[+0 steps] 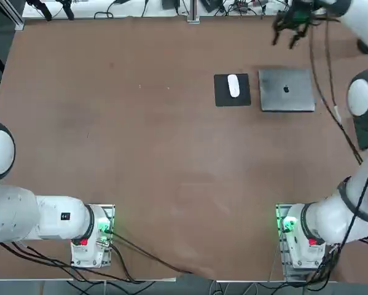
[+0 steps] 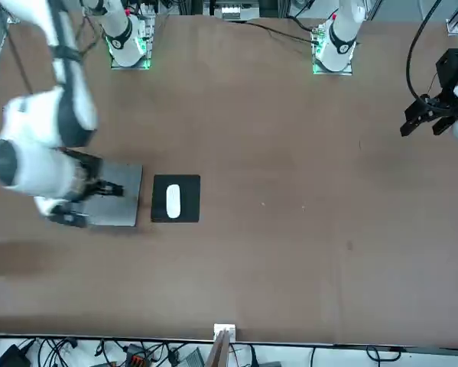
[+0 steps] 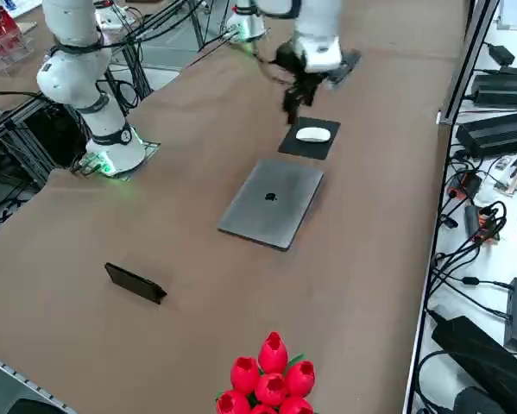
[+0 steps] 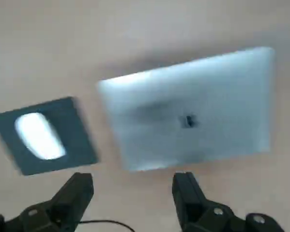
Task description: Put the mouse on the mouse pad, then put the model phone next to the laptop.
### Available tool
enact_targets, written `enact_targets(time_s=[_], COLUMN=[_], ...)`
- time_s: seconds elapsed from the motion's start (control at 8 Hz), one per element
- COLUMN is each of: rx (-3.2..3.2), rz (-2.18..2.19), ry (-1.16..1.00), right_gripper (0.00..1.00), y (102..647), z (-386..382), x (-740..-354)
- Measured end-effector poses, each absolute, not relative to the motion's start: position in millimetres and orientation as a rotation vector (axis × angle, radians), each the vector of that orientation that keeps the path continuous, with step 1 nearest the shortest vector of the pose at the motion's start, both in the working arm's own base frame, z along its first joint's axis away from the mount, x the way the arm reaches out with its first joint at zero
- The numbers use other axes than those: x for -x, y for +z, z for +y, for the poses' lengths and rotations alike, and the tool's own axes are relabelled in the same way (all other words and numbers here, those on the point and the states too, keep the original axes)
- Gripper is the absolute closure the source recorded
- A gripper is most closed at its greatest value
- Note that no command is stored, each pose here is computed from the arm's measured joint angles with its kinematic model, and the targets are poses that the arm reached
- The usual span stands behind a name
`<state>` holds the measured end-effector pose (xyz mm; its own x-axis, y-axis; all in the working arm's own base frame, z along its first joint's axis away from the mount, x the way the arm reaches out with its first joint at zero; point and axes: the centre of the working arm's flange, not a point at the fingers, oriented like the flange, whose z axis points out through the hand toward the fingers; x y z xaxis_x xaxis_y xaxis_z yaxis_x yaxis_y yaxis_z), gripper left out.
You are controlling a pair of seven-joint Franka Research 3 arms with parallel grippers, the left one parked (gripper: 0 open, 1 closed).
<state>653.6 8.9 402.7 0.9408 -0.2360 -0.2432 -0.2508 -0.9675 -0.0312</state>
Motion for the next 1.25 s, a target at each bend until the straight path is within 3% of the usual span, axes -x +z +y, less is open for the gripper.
enact_targets(time_s=[0.62, 1.25], rx=[3.071, 3.004], rz=[0.378, 0.327], ry=[0.505, 0.467], right_gripper=[0.0, 0.0], y=[365.5, 335.6], z=[-243.5, -390.3], x=[-599.5, -483.7])
